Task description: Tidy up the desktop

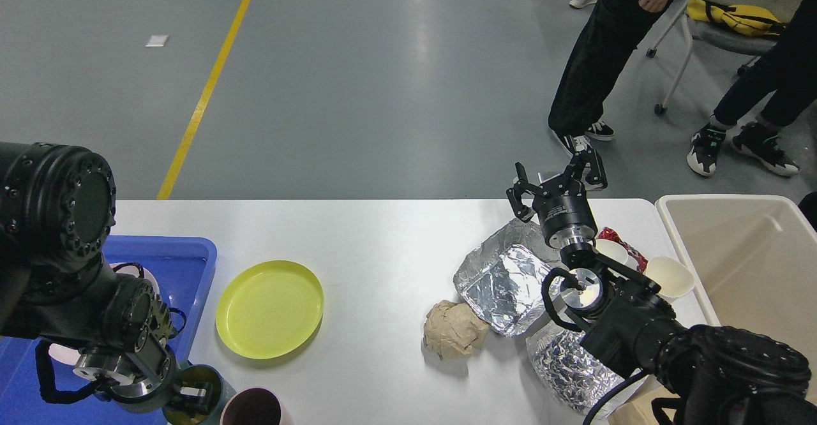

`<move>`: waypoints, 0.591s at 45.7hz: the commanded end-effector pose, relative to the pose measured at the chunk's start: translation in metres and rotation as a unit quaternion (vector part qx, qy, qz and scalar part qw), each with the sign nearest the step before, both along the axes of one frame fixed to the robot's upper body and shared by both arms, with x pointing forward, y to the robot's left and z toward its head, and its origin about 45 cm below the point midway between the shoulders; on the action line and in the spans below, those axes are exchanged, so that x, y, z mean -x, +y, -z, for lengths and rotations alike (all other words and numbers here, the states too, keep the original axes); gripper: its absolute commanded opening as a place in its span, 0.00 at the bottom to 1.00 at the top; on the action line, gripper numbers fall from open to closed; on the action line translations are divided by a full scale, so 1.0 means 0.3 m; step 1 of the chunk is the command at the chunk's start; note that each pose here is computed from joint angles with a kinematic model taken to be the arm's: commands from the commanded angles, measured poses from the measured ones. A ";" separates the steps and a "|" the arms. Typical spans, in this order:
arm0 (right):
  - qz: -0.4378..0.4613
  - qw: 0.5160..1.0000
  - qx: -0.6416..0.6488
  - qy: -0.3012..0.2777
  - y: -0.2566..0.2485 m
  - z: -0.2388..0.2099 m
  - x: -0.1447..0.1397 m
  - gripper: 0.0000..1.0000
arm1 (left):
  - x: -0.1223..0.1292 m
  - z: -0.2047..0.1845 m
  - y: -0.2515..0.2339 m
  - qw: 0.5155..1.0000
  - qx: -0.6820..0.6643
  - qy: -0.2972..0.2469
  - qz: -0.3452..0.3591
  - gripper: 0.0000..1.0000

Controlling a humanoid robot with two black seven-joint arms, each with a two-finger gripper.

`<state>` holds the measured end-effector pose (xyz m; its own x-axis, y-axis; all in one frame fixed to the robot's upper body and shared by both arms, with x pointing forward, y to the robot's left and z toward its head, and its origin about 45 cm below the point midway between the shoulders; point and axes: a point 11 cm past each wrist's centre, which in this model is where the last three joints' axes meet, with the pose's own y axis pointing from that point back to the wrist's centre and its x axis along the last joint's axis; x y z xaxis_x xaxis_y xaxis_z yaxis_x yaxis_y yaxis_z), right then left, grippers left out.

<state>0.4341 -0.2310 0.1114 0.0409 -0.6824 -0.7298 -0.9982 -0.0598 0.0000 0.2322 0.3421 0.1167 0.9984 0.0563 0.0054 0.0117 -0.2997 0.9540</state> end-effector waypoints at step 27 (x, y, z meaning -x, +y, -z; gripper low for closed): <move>0.000 1.000 0.000 0.000 0.000 0.000 0.000 1.00 | 0.015 0.043 0.011 1.000 0.004 -0.002 0.001 0.13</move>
